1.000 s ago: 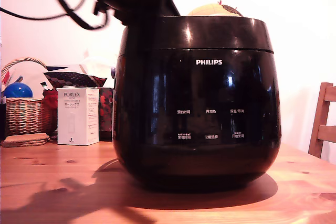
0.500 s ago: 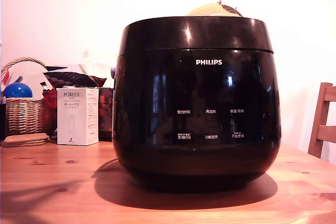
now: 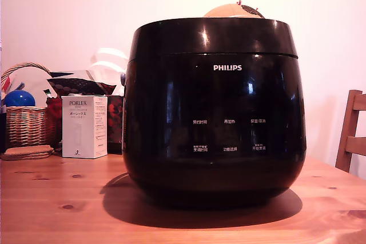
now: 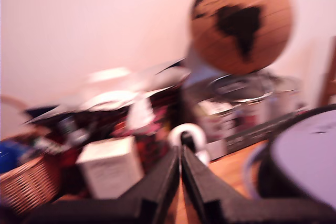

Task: Close the rice cooker by pressing the lid down with medium force

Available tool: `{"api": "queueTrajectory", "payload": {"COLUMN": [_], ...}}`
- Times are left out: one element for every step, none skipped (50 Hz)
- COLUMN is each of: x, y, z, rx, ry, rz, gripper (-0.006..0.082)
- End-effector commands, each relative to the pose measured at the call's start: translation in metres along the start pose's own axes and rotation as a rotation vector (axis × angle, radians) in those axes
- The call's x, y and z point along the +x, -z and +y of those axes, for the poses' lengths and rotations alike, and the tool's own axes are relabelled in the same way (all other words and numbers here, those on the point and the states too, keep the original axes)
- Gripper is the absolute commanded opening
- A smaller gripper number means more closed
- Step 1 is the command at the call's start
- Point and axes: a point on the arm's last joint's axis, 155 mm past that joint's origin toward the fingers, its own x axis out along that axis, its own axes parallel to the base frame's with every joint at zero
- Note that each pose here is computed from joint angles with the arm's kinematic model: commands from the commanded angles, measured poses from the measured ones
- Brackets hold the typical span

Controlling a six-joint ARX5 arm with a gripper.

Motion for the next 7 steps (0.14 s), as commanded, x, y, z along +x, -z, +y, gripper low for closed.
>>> {"api": "queueTrajectory", "payload": {"x": [0.0002,0.0002,0.0002,0.0002,0.0002,0.0002,0.0002], "y": [0.0047,0.0047,0.0048,0.0048,0.0048,0.0049,0.0048], "z": [0.0035,0.0043,0.0048,0.0049,0.0049,0.0049,0.0049], "rx": [0.003,0.003,0.003,0.003,0.003,0.003,0.003], "ry": [-0.011,-0.013,-0.015,-0.015,-0.015,-0.015,-0.015], "rz": [0.006,0.005,0.006,0.006,0.006,0.006,0.006], "gripper": [-0.0023,-0.0023,-0.0023,-0.0023,-0.0023,-0.0023,-0.0023]}}
